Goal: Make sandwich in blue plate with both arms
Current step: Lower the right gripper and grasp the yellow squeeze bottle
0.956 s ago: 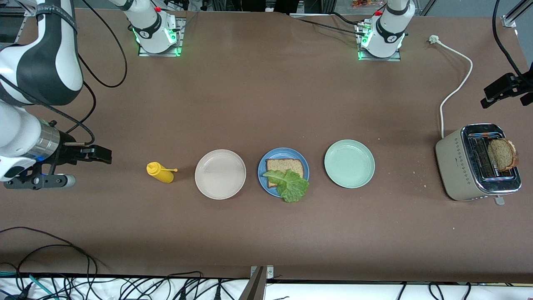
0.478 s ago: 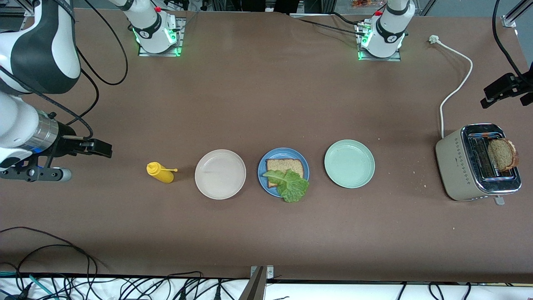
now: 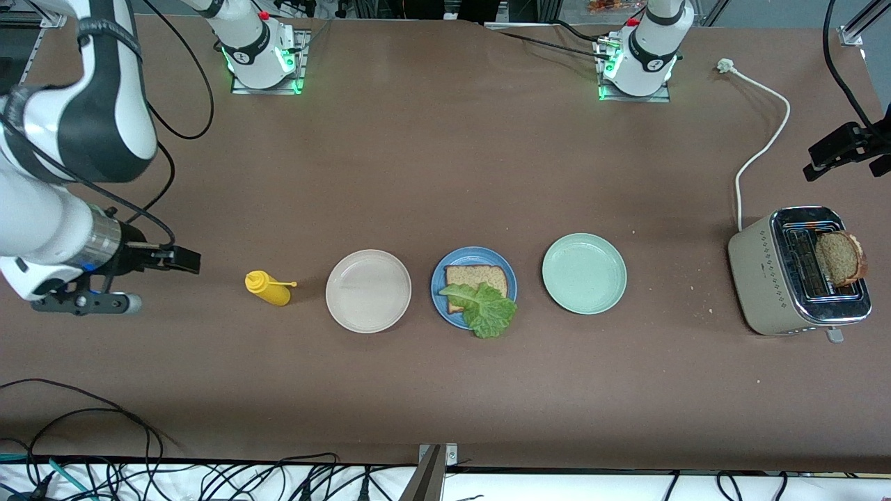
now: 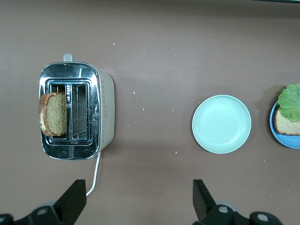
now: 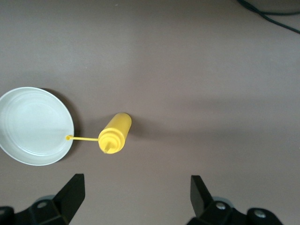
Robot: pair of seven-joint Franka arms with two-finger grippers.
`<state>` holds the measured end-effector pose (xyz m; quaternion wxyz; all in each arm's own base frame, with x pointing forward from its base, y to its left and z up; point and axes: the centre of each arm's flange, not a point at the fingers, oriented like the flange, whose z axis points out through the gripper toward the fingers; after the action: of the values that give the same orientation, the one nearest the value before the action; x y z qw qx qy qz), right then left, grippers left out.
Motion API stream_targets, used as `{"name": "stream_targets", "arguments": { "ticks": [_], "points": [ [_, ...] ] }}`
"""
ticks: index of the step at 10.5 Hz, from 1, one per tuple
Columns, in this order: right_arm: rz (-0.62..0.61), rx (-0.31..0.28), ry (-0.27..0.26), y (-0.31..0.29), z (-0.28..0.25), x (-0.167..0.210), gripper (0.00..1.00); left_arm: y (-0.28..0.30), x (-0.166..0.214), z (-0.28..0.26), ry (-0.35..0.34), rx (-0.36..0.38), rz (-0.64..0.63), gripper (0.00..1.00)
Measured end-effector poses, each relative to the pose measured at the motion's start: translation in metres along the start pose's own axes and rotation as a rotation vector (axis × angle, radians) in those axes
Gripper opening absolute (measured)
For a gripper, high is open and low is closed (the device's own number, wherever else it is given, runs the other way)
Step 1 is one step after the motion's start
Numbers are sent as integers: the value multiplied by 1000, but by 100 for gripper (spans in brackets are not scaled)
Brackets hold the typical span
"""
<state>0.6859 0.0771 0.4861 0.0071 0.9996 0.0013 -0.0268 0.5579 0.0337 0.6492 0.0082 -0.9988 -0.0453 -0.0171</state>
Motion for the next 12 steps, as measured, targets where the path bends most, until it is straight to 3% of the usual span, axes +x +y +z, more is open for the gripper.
{"name": "stream_targets", "arguments": {
  "ticks": [2,5,8,12],
  "points": [
    [-119,82,0,11,25,6,100,0,0,0,0,0,0,100],
    [-299,296,35,83,52,12,100,-1,0,0,-1,0,-1,100],
    [-531,531,147,129,101,13,100,-2,0,0,-3,0,-4,100],
    [-822,756,346,141,165,5,100,-3,0,1,-4,0,-6,100]
  ]
}}
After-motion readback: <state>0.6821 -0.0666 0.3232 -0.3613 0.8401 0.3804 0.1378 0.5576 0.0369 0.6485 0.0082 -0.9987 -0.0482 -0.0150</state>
